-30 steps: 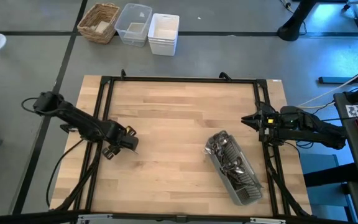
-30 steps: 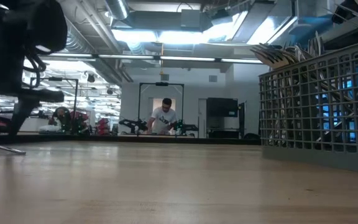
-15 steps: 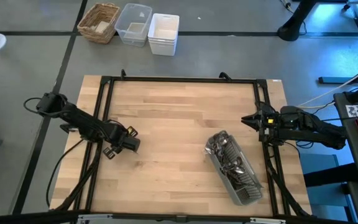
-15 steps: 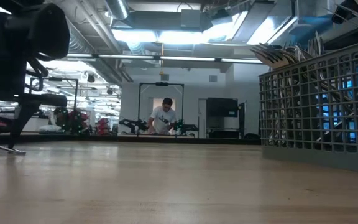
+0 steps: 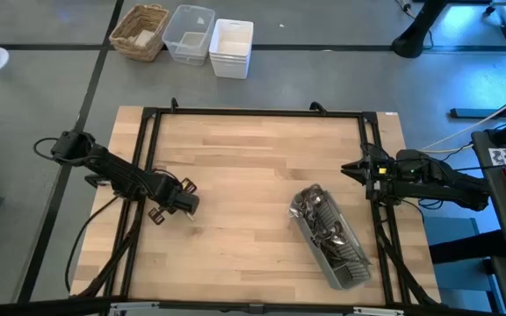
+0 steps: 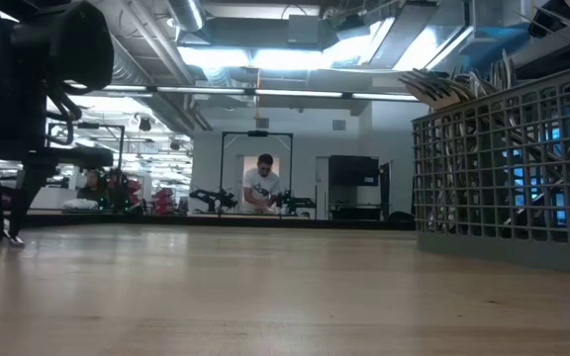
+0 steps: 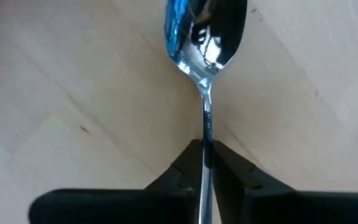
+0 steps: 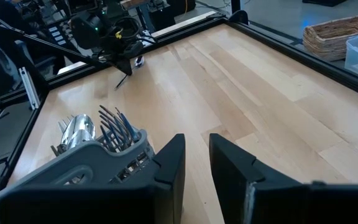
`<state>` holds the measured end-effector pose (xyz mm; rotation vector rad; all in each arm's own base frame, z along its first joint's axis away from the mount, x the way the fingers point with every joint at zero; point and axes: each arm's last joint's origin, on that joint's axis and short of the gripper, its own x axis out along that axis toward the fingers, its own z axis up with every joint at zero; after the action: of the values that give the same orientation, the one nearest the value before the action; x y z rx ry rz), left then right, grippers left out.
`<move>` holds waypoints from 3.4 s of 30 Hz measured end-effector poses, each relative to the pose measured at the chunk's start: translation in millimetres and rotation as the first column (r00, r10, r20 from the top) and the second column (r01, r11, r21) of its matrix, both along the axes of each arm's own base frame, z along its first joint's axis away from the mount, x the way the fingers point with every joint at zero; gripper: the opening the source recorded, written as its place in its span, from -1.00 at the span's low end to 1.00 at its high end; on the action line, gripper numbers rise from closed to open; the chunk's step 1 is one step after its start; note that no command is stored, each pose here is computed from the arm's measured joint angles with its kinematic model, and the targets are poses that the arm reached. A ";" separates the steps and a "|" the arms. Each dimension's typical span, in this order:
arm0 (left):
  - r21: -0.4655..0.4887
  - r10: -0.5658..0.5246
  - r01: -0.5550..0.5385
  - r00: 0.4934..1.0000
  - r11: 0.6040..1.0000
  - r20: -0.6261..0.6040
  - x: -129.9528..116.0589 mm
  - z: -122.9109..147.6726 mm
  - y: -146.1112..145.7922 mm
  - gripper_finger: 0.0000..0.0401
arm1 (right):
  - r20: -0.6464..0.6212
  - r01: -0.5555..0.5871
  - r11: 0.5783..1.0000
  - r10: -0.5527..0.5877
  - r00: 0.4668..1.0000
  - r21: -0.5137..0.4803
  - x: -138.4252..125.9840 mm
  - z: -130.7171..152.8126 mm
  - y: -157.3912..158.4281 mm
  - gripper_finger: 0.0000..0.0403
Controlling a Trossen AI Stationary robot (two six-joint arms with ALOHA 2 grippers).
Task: Sort silverware
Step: Put the silver spoon into the gray silverware basket
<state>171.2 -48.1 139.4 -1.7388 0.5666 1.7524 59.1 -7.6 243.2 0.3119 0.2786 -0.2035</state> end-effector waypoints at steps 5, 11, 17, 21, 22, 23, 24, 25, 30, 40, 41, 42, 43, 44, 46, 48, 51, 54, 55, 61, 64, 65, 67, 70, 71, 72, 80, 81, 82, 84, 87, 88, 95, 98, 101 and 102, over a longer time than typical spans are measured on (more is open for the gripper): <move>-0.032 0.000 0.000 1.000 0.999 0.005 1.1 -0.1 -1.1 -0.87 | 0.000 0.000 1.000 0.000 1.000 0.000 0.0 0.0 0.0 -0.62; -0.026 0.016 -0.015 0.999 1.000 0.038 3.7 0.0 -1.6 -0.95 | 0.000 0.000 1.000 0.000 1.000 0.000 0.0 0.0 0.0 -0.62; 0.099 -0.061 0.049 0.990 0.994 0.127 11.0 0.9 0.6 -0.95 | 0.000 0.000 1.000 0.000 1.000 0.000 0.0 0.0 0.0 -0.62; 0.196 -0.123 0.089 0.977 0.977 0.172 15.7 2.3 2.1 -0.97 | 0.000 0.000 1.000 0.000 1.000 0.000 0.0 0.0 0.0 -0.62; 0.219 -0.128 0.085 0.974 0.972 0.189 17.3 2.8 2.4 -0.98 | 0.000 0.000 1.000 0.000 1.000 0.000 0.0 0.0 0.0 -0.62; 0.246 -0.138 0.086 0.969 0.965 0.205 18.8 3.4 2.7 -0.98 | 0.000 0.000 1.000 0.000 1.000 0.000 0.0 0.0 0.0 -0.62; 0.280 -0.158 0.094 0.963 0.955 0.217 20.4 4.1 3.2 -0.98 | 0.000 0.000 1.000 0.000 1.000 0.000 0.0 0.0 0.0 -0.62; 0.317 -0.179 0.100 0.956 0.943 0.232 22.5 4.9 3.6 -0.98 | 0.000 0.000 1.000 0.000 1.000 0.000 0.0 0.0 0.0 -0.62; 0.569 -0.297 0.072 0.902 0.819 0.313 37.2 13.9 6.3 -0.98 | 0.000 0.000 1.000 0.000 1.000 0.000 0.0 0.0 0.0 -0.62; 0.950 -0.660 0.152 0.748 0.272 0.069 89.7 73.9 27.5 -0.99 | 0.000 0.000 1.000 0.000 1.000 0.000 0.0 0.0 0.0 -0.62; 0.962 -0.690 0.165 0.723 0.216 0.031 94.5 81.5 30.6 -0.99 | 0.000 0.000 1.000 0.000 1.000 0.000 0.0 0.0 0.0 -0.62; 0.972 -0.714 0.171 0.700 0.163 -0.003 99.3 89.0 33.3 -0.98 | 0.000 0.000 1.000 0.000 1.000 0.000 0.0 0.0 0.0 -0.62; 0.977 -0.740 0.179 0.672 0.114 -0.037 104.5 95.2 35.0 -0.98 | 0.000 0.000 1.000 0.000 1.000 0.000 0.0 0.0 0.0 -0.62; 0.979 -0.759 0.191 0.647 0.070 -0.072 110.5 99.8 36.5 -0.97 | -0.001 0.000 1.000 0.000 1.000 0.000 0.0 -0.1 0.0 -0.62; 0.978 -0.797 0.209 0.591 0.005 -0.122 125.6 107.1 37.1 -0.97 | 0.000 0.000 1.000 0.000 1.000 0.000 0.0 0.0 0.0 -0.62; 0.974 -0.830 0.223 0.535 -0.040 -0.156 144.2 111.7 35.2 -0.98 | 0.000 0.000 1.000 0.000 1.000 0.000 0.1 0.0 0.0 -0.62; 0.967 -0.867 0.231 0.453 -0.110 -0.207 177.0 117.4 29.8 -0.98 | -0.001 0.000 1.000 0.000 1.000 0.000 0.0 0.0 0.0 -0.62; 0.955 -0.894 0.213 0.354 -0.208 -0.274 210.5 126.0 22.9 -0.97 | -0.001 0.000 1.000 0.000 1.000 0.000 0.0 0.0 0.0 -0.62; 0.949 -0.900 0.202 0.319 -0.242 -0.297 220.8 128.7 20.8 -0.97 | -0.001 0.000 1.000 0.000 1.000 0.000 0.0 0.0 0.0 -0.62; 0.876 -0.866 0.121 0.140 -0.467 -0.481 270.7 135.3 -5.0 -0.98 | -0.001 0.000 1.000 0.000 1.000 0.000 0.0 0.0 0.0 -0.62; 0.810 -0.807 0.093 0.078 -0.579 -0.586 287.6 128.0 -20.0 -0.96 | -0.001 0.000 1.000 0.000 1.000 0.000 0.0 0.0 0.0 -0.62; 0.791 -0.789 0.083 0.059 -0.606 -0.611 292.2 124.4 -24.7 -0.95 | -0.001 0.000 1.000 0.000 1.000 0.000 0.0 -0.1 0.0 -0.62; 0.765 -0.765 0.064 0.028 -0.641 -0.643 300.1 117.6 -33.6 -0.95 | 0.000 0.000 1.000 0.000 1.000 0.000 0.0 0.0 0.0 -0.62; 0.766 -0.766 0.046 0.010 -0.642 -0.643 309.0 111.1 -42.1 -0.97 | 0.000 0.000 1.000 0.000 1.000 0.000 0.1 0.0 0.0 -0.62; 0.765 -0.766 0.042 0.007 -0.642 -0.643 310.4 109.7 -44.2 -0.97 | -0.001 0.000 1.000 0.000 1.000 0.000 0.0 0.0 0.0 -0.62; 0.762 -0.763 0.044 0.003 -0.646 -0.647 311.6 107.2 -45.5 -0.97 | 0.000 0.000 1.000 0.000 1.000 0.000 0.1 0.0 0.0 -0.62; 0.743 -0.744 0.054 -0.001 -0.667 -0.668 313.8 102.7 -43.7 -0.93 | 0.000 0.000 1.000 0.000 1.000 0.000 0.1 0.0 0.0 -0.62; 0.736 -0.738 0.062 -0.008 -0.674 -0.675 313.9 101.6 -43.7 -0.93 | -0.001 0.000 1.000 0.000 1.000 0.000 0.0 0.0 0.0 -0.62; 0.725 -0.728 0.075 -0.018 -0.685 -0.686 313.9 99.8 -43.4 -0.93 | 0.000 0.000 1.000 0.000 1.000 0.000 0.1 0.0 0.0 -0.62; 0.714 -0.721 0.101 -0.043 -0.692 -0.692 313.8 96.2 -43.5 -0.92 | 0.000 0.000 1.000 0.000 1.000 0.000 0.1 0.0 0.0 -0.62; 0.714 -0.720 0.103 -0.043 -0.692 -0.692 313.9 96.0 -42.7 -0.92 | 0.000 0.000 1.000 0.000 1.000 0.000 0.0 0.0 0.0 -0.62; 0.715 -0.721 0.102 -0.042 -0.692 -0.692 314.0 96.2 -42.4 -0.92 | 0.000 0.000 1.000 0.000 1.000 0.000 0.1 0.0 0.0 -0.62; 0.730 -0.739 0.126 -0.035 -0.672 -0.673 314.2 95.1 -40.4 -0.92 | 0.000 0.000 1.000 0.000 1.000 0.000 0.1 0.0 0.0 -0.62; 0.735 -0.744 0.130 -0.033 -0.666 -0.668 314.6 94.9 -38.4 -0.92 | 0.000 0.000 1.000 0.000 1.000 0.000 0.1 0.0 0.0 -0.62; 0.730 -0.738 0.126 -0.026 -0.672 -0.674 314.8 95.7 -37.0 -0.92 | 0.000 0.000 1.000 0.000 1.000 0.000 0.1 0.0 0.0 -0.62; 0.727 -0.734 0.121 -0.021 -0.676 -0.679 314.9 96.3 -36.9 -0.92 | 0.000 0.000 1.000 0.000 1.000 0.000 0.1 0.0 0.0 -0.62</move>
<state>486.1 -85.0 235.6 -0.0829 0.0454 -0.0378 59.2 -7.6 243.2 0.3119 0.2791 -0.2035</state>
